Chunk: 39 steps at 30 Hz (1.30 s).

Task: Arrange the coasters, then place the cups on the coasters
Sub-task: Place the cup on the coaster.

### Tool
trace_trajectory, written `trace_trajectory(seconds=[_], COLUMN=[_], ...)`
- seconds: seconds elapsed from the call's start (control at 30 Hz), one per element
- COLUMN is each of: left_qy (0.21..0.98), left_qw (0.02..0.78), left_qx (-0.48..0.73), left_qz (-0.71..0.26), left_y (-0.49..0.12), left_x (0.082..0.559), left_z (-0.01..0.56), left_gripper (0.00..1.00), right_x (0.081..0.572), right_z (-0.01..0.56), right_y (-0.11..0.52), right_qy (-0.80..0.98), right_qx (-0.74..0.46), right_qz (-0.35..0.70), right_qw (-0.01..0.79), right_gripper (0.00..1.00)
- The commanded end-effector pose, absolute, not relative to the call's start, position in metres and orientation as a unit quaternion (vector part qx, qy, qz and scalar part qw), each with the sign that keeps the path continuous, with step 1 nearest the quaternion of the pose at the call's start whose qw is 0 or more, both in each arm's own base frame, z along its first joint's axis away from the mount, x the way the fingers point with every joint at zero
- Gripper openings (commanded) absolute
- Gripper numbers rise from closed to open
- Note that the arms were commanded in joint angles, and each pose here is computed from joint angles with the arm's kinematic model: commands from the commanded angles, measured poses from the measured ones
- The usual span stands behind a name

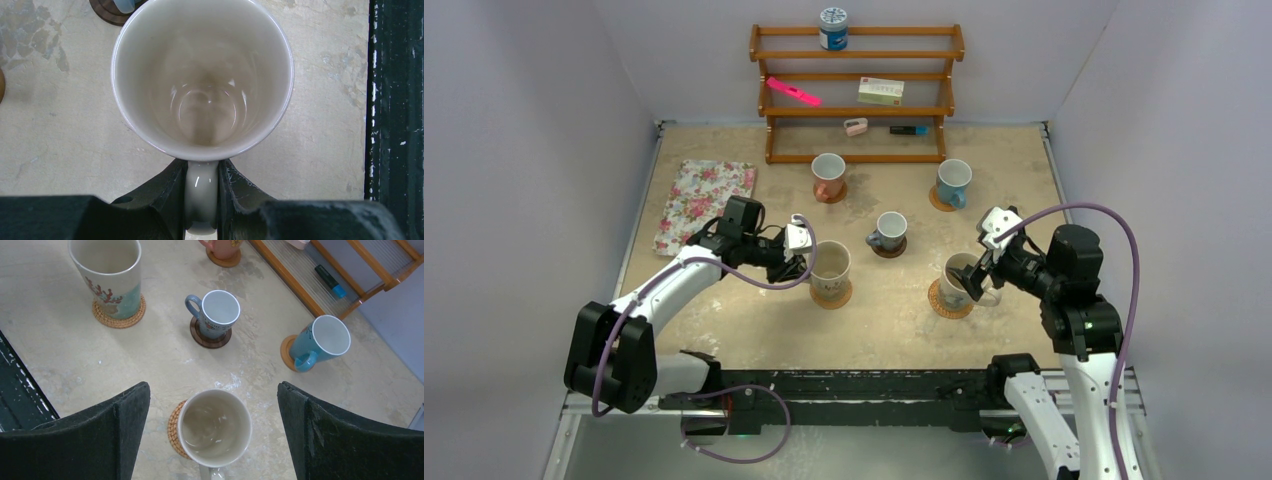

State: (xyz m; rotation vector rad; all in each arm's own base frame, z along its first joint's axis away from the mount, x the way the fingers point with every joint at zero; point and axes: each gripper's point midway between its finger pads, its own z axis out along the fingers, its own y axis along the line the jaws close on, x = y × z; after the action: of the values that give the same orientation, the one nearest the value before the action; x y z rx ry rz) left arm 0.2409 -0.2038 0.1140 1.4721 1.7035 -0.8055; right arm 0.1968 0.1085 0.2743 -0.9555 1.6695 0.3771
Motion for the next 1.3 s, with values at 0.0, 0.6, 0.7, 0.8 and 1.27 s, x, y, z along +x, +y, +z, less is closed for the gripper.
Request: trace_trajectory(seconds=[0.0, 0.6, 0.7, 0.8, 1.27], left_qy=[0.613, 0.610, 0.610, 0.611, 0.608], left_qw=[0.411, 0.408, 0.408, 0.407, 0.408], left_qx=[0.586, 0.587, 0.587, 0.587, 0.589], left_qz=[-0.334, -0.341, -0.341, -0.341, -0.342], left_y=[-0.2201, -0.2214, -0.2217, -0.2215, -0.2221], left_x=[0.2462, 0.2435, 0.2442, 0.2439, 0.2430], left_z=[0.1417, 0.1430, 0.1432, 0.1426, 0.1433], left_gripper=[0.00, 0.03, 0.03, 0.04, 0.04], right_x=[0.1929, 0.1925, 0.1926, 0.1927, 0.1924], right_z=[0.2778, 0.2786, 0.2784, 0.2784, 0.2781], right_y=[0.1127, 0.1127, 0.1124, 0.1123, 0.1124], right_qy=[0.696, 0.695, 0.696, 0.696, 0.696], right_qx=[-0.415, -0.415, -0.415, -0.415, -0.415], right_qz=[0.167, 0.167, 0.166, 0.166, 0.166], right_qw=[0.562, 0.562, 0.562, 0.562, 0.562], right_gripper=[0.99, 0.99, 0.99, 0.99, 0.99])
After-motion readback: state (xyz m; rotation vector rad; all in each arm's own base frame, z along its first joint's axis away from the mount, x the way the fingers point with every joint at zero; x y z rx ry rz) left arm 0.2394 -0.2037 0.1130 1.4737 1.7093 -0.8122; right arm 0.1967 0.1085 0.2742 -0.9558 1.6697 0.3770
